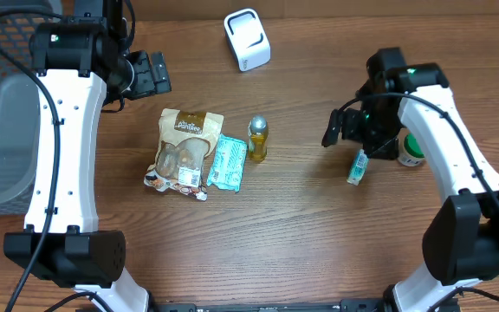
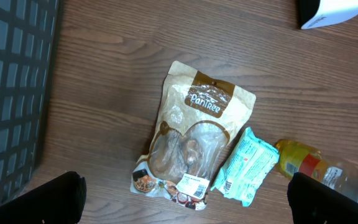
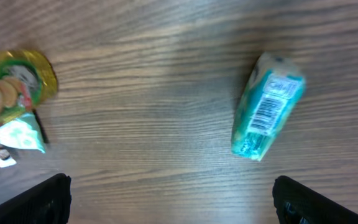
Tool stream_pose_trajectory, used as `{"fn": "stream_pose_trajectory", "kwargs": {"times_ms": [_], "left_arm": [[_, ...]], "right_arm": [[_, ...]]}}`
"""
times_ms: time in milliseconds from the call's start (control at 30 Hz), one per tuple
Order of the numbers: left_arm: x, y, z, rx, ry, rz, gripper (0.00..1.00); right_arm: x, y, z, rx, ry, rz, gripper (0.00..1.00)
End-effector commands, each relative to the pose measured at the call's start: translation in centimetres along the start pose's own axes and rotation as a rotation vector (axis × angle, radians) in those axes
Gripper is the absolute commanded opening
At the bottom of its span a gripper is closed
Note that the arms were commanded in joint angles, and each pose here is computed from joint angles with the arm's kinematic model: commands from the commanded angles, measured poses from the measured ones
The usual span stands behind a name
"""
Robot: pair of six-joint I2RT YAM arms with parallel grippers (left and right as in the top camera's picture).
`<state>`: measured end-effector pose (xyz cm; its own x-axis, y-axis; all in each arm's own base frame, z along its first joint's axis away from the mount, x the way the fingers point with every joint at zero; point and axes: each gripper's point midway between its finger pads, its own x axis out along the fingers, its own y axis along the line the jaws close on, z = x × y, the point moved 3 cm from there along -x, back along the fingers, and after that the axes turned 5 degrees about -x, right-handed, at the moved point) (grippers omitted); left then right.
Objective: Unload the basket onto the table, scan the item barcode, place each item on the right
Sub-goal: 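Release the jar and move the right gripper left above the Kleenex pack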
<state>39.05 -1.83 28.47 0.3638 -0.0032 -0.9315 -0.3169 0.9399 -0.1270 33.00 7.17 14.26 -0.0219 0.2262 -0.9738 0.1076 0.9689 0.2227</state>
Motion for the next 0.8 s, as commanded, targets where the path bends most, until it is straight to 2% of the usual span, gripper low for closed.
{"fn": "stream_pose_trajectory", "kwargs": {"times_ms": [0, 767], "left_arm": [[-0.3, -0.2, 0.3, 0.011, -0.014, -0.012, 1.00], [-0.3, -0.2, 0.3, 0.011, -0.014, -0.011, 0.99]], "right_arm": [[0.6, 0.0, -0.6, -0.005, 0.009, 0.003, 1.00], [1.8, -0.3, -0.4, -0.007, 0.000, 0.005, 1.00]]}}
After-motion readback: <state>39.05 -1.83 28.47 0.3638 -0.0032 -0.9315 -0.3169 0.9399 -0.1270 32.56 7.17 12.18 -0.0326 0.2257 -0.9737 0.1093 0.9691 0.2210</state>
